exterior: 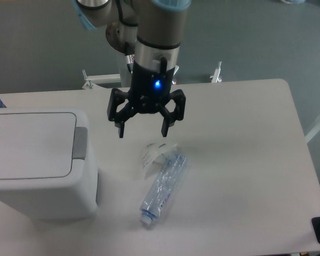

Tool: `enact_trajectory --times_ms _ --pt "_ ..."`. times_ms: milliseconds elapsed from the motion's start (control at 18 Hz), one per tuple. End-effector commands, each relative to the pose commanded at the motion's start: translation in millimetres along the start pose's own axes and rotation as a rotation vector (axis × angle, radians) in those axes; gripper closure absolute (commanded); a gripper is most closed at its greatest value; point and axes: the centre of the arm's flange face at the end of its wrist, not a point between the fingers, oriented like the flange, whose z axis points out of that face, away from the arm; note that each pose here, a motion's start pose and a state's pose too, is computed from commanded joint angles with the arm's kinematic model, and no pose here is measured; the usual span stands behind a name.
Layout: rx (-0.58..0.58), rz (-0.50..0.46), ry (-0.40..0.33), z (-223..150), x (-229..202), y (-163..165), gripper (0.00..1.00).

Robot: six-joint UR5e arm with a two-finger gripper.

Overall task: Open the trash can
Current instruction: 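Lower the open gripper toward the white trash bin's lid, then press the gripper fingers down on the lid's push button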

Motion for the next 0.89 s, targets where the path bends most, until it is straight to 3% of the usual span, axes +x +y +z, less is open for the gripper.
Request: enact_trajectory --times_ms 889 --pt "-0.028 0.019 0.021 13 35 9 0.00"
